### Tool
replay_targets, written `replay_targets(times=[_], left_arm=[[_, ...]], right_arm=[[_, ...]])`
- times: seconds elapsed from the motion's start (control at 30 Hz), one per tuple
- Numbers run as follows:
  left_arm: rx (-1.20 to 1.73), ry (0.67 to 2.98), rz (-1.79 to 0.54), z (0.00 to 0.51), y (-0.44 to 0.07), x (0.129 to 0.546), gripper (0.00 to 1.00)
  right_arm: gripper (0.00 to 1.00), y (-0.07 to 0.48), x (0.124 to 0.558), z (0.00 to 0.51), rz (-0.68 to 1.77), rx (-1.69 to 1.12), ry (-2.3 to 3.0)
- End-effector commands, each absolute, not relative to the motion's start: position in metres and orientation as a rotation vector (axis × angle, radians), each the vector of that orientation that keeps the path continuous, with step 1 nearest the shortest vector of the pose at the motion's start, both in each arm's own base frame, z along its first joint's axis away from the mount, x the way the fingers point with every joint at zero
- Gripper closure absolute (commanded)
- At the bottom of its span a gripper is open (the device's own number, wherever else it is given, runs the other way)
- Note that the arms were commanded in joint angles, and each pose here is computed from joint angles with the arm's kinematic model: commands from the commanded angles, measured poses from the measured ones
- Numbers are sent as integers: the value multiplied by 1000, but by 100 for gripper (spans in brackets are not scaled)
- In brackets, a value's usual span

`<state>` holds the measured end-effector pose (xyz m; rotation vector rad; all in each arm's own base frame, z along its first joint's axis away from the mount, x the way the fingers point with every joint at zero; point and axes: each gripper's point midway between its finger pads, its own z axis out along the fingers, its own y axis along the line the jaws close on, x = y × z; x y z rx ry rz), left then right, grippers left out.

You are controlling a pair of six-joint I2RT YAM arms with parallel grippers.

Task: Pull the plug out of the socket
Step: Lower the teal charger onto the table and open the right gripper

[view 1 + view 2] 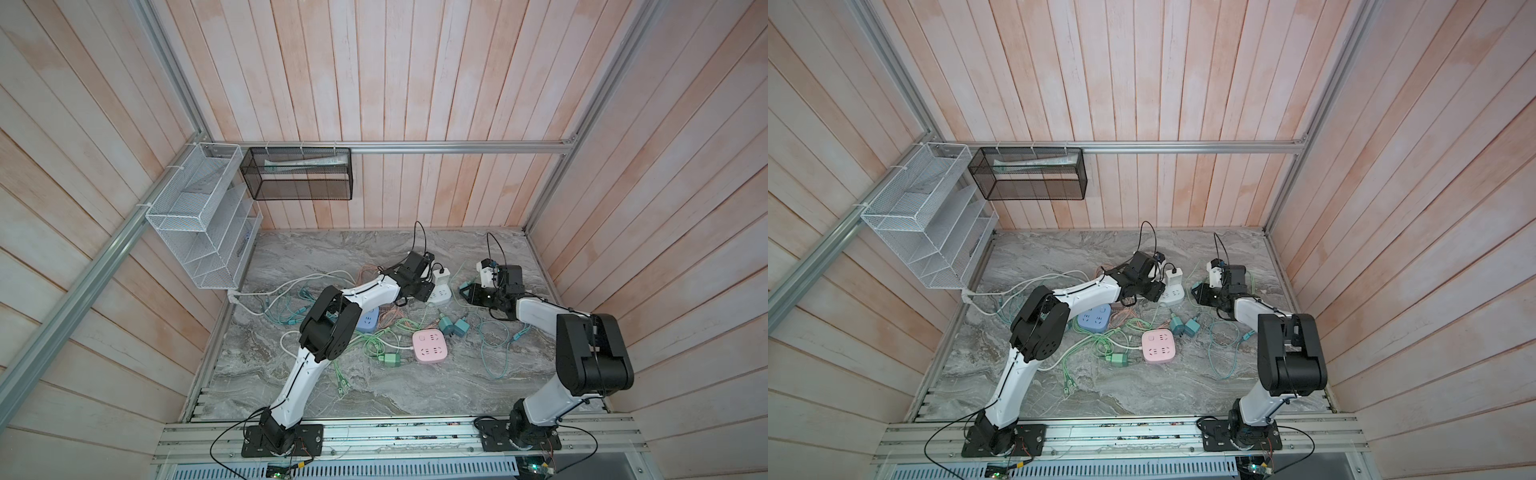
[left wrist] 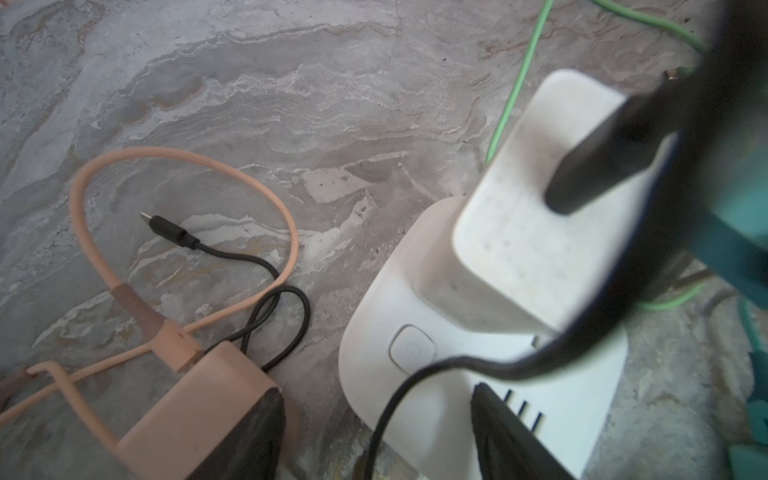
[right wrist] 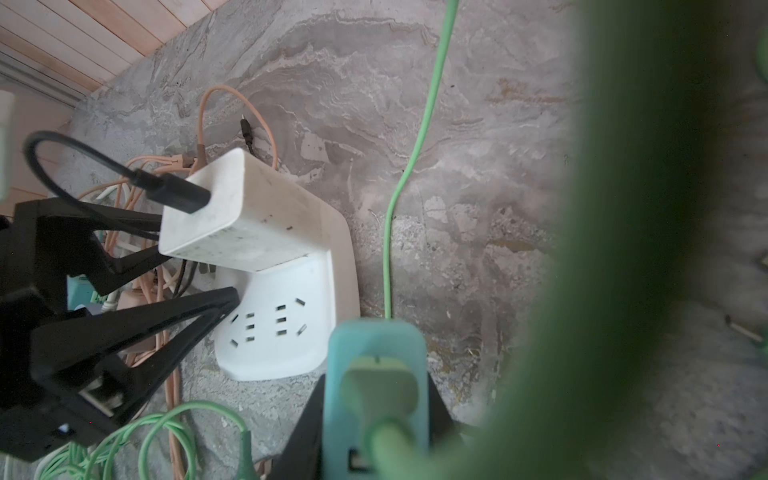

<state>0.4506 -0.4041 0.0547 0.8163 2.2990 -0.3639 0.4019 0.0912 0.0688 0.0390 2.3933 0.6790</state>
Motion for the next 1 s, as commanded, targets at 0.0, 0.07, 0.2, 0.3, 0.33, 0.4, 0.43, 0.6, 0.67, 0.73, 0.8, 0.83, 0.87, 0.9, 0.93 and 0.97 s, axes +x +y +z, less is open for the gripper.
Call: replay_targets(times=[0.0,0.07,0.2,0.3,0.33,0.4,0.43,0.6,0.67,0.73,0.8,0.83,0.87,0.9,0.93,0.97], left_arm=[[865,2390,-339,30,-394,431,27],[866,2391,-337,29,-393,431,27],[863,2393,-329,28,-392,432,27],[855,2386,-319,32,-391,433,27],[854,2383,-319,34,-391,433,26],[854,2375,-321,38,-391,433,25],[851,2369,-324,41,-392,434,25],[844,2348,-331,51,-393,436,23],[840,2346,-330,53,-393,436,23],[836,2341,-324,56,-392,437,23],[831,2340,-321,58,-390,437,23],[831,2337,-324,59,-391,436,23],[828,2333,-324,60,-390,437,23],[827,2334,-325,60,-390,436,23],[825,2334,-324,61,-389,435,23],[824,2333,-325,62,-389,435,23]], right_arm=[[83,90,396,57,734,71,2420],[83,88,396,55,739,79,2425],[76,84,394,50,729,95,2443],[69,79,393,46,701,119,2458],[66,77,392,44,687,128,2463],[60,74,392,44,666,141,2469],[57,73,392,44,655,148,2472],[45,63,391,48,603,182,2466],[44,61,392,52,582,190,2456],[43,58,392,56,560,195,2448],[43,55,392,61,538,197,2442],[42,54,392,65,531,195,2433],[42,54,392,68,526,195,2425],[42,53,392,73,521,193,2412],[42,52,393,76,518,192,2399],[42,53,393,81,519,185,2384]])
